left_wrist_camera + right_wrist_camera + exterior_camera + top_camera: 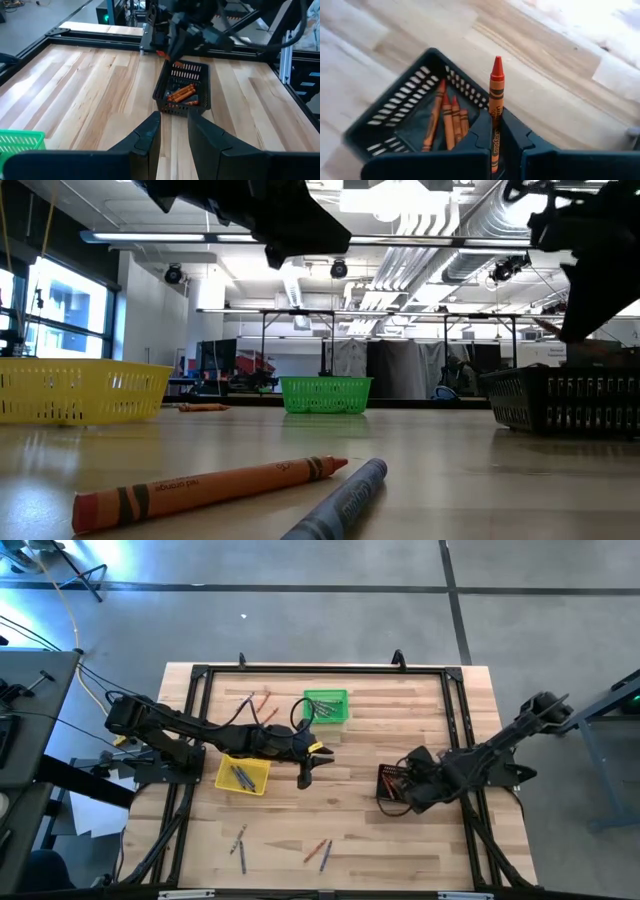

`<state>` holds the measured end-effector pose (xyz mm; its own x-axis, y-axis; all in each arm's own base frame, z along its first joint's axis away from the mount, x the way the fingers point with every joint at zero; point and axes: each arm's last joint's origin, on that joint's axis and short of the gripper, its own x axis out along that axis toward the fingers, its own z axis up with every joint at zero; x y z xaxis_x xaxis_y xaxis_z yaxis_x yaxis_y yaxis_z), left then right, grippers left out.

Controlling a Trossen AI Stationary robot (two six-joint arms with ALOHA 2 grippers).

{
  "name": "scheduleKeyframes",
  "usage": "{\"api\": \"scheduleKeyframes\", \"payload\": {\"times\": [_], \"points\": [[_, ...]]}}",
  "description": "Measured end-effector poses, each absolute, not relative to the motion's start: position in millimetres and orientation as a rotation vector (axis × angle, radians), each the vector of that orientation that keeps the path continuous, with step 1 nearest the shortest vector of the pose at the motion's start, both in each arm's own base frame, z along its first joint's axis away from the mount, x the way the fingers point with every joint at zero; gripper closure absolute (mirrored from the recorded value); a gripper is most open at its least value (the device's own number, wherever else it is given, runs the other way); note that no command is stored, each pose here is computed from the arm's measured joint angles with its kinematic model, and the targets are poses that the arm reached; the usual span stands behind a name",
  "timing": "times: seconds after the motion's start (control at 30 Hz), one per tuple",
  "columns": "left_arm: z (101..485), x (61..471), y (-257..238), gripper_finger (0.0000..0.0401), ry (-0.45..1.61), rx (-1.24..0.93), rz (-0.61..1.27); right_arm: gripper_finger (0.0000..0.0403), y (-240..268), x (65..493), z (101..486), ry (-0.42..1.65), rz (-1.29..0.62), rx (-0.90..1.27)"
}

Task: Sort crayons
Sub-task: Put the orange crayon into the black bin, then put the gray crayon into the green basket

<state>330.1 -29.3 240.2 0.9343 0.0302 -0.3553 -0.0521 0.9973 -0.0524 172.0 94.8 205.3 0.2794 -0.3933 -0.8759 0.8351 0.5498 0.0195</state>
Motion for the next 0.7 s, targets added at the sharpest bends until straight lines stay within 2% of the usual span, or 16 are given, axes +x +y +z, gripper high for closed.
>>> {"api": "scheduleKeyframes", "payload": {"times": [0.23, 0.53, 0.7], "points": [[238, 329, -29, 0.0316, 0.385, -0.058, 0.043, 0.0394, 99, 183, 189, 1.125, -0.863, 0.576], [235, 328, -29, 0.0316, 0.422, -0.051, 0.045, 0.0297, 104, 189, 198, 1.158, -0.803, 0.585], [228, 325, -25, 0.0316, 0.503, -0.035, 0.087, 0.0277, 106, 197, 219, 1.107, -0.744, 0.484]]}}
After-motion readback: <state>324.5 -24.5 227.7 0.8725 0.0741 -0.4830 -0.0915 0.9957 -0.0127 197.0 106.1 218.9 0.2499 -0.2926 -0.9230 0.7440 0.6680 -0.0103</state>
